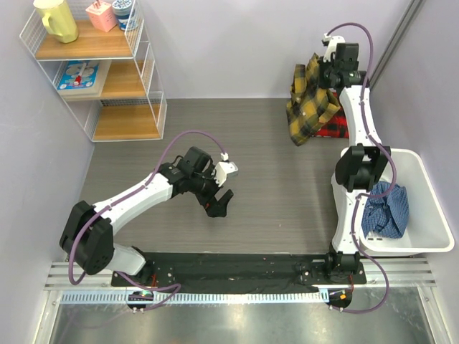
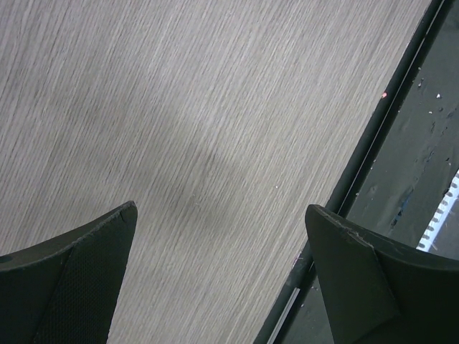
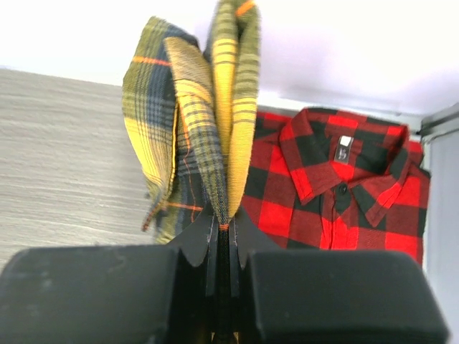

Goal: Fold and stack the long sleeve shirts
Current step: Neatly place the folded shirt to the corner

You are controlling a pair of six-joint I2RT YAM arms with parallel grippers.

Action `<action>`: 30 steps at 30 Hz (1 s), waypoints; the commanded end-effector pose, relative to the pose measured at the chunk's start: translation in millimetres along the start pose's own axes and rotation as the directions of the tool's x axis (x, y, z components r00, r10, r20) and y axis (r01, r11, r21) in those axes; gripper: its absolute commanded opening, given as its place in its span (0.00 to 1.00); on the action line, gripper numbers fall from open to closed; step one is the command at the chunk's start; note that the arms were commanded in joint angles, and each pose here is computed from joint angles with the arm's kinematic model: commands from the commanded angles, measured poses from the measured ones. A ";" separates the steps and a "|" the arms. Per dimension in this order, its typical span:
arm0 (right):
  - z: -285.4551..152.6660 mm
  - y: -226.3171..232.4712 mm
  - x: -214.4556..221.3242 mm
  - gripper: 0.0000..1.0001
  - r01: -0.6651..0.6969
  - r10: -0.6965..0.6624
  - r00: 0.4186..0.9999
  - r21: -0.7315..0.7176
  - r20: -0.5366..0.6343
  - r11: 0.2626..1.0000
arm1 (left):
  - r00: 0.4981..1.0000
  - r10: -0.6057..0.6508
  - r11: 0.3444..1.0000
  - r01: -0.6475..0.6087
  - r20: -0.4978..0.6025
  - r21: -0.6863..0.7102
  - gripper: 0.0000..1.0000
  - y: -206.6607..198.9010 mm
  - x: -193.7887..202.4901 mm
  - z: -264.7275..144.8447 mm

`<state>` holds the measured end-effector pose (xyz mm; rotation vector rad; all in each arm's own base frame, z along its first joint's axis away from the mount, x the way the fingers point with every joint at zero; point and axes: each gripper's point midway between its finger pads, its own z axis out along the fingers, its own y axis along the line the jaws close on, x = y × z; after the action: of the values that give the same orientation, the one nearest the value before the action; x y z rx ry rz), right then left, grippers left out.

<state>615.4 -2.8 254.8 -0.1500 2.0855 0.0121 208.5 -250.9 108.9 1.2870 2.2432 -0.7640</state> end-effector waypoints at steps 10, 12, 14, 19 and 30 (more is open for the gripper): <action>-81.4 -6.9 -105.0 0.01 0.022 -0.033 0.959 0.045 0.282 0.999 | 0.999 0.049 0.999 -0.049 0.001 0.014 1.00 -1.7 2.5 -3.6; -82.7 -7.5 -106.5 0.01 0.035 -0.048 0.957 0.049 0.286 0.998 | 0.999 0.049 0.999 -0.049 -0.002 0.015 1.00 -1.8 3.5 -3.5; -81.4 -10.2 -106.7 0.01 0.045 -0.062 0.956 0.064 0.287 0.997 | 0.999 0.048 0.999 -0.048 -0.004 0.012 1.00 -1.7 4.7 -3.8; -67.8 -26.9 -93.9 0.01 0.045 -0.071 0.964 0.104 0.258 0.994 | 0.998 0.054 0.998 -0.053 -0.015 0.013 1.00 -1.9 7.6 -4.7; -38.7 -66.9 -67.1 0.01 0.044 -0.079 0.974 0.165 0.214 0.985 | 0.997 0.069 0.998 -0.069 -0.033 0.008 1.00 -2.8 7.9 -11.8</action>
<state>614.0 -47.5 293.6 -0.1117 1.9962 -0.0997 200.3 -241.3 100.8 1.3637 2.2522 -0.7410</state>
